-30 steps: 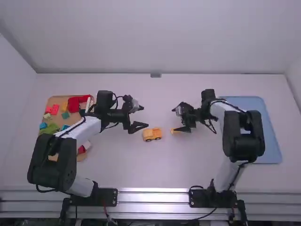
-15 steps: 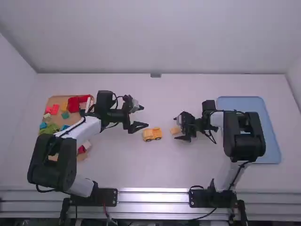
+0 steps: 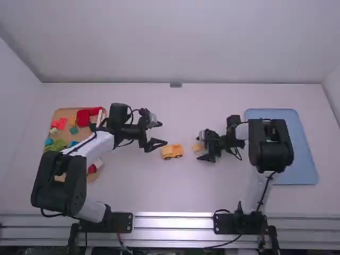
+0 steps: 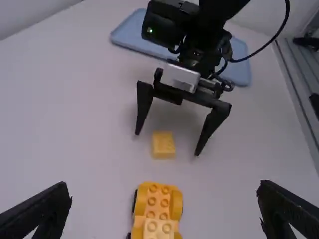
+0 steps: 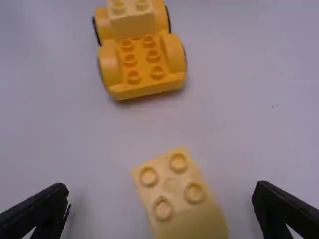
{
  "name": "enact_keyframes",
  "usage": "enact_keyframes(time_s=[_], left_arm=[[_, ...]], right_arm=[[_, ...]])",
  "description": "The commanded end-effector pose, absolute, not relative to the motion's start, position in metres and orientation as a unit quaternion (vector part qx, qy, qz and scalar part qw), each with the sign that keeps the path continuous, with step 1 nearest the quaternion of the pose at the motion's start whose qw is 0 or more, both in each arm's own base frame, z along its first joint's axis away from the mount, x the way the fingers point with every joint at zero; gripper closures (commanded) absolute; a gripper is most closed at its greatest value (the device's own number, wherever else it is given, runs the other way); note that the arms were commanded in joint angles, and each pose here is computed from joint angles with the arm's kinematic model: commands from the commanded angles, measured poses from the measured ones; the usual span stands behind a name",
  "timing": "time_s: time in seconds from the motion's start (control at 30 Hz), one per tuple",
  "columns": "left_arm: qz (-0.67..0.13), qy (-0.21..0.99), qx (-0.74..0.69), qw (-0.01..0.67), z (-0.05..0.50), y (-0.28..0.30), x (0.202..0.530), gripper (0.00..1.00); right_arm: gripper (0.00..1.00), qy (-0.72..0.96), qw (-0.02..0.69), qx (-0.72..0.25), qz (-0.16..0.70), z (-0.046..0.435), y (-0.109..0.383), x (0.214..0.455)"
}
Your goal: Assemble lego blocks to make yellow taxi
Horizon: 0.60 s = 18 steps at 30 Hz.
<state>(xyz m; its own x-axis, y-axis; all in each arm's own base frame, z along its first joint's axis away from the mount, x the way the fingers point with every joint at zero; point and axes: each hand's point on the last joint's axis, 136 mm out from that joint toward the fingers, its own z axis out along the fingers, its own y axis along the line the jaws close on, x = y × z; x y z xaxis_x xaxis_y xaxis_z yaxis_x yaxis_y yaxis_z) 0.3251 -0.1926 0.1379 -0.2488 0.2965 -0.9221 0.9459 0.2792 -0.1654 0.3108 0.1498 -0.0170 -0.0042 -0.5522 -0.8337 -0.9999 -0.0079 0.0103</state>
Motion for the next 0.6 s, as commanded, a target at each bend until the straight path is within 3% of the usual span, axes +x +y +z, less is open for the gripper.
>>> enact_keyframes(time_s=[0.0,0.13,0.27,0.33,0.37,0.43,0.57], left_arm=[[-0.406,0.676,0.455,0.414,0.141,-0.194,0.320,0.01],[-0.407,0.677,0.454,0.412,0.140,-0.193,0.319,0.01],[-0.407,0.677,0.454,0.412,0.140,-0.193,0.319,0.01],[-0.407,0.677,0.454,0.412,0.140,-0.193,0.319,0.01],[-0.407,0.677,0.454,0.412,0.140,-0.193,0.319,0.01],[-0.407,0.678,0.454,0.412,0.139,-0.193,0.319,0.01],[-0.408,0.678,0.453,0.410,0.139,-0.193,0.318,0.01]], right_arm=[[0.05,0.591,0.354,-0.644,0.334,-0.012,0.150,0.318],[0.19,0.592,0.335,-0.654,0.331,-0.022,0.154,0.313],[0.24,0.602,0.321,-0.654,0.327,-0.031,0.156,0.313],[0.34,0.608,0.319,-0.649,0.327,-0.034,0.157,0.315],[0.46,0.611,0.318,-0.647,0.328,-0.034,0.157,0.315],[0.52,0.613,0.319,-0.643,0.330,-0.034,0.155,0.315],[0.55,0.617,0.317,-0.638,0.334,-0.033,0.153,0.314]])
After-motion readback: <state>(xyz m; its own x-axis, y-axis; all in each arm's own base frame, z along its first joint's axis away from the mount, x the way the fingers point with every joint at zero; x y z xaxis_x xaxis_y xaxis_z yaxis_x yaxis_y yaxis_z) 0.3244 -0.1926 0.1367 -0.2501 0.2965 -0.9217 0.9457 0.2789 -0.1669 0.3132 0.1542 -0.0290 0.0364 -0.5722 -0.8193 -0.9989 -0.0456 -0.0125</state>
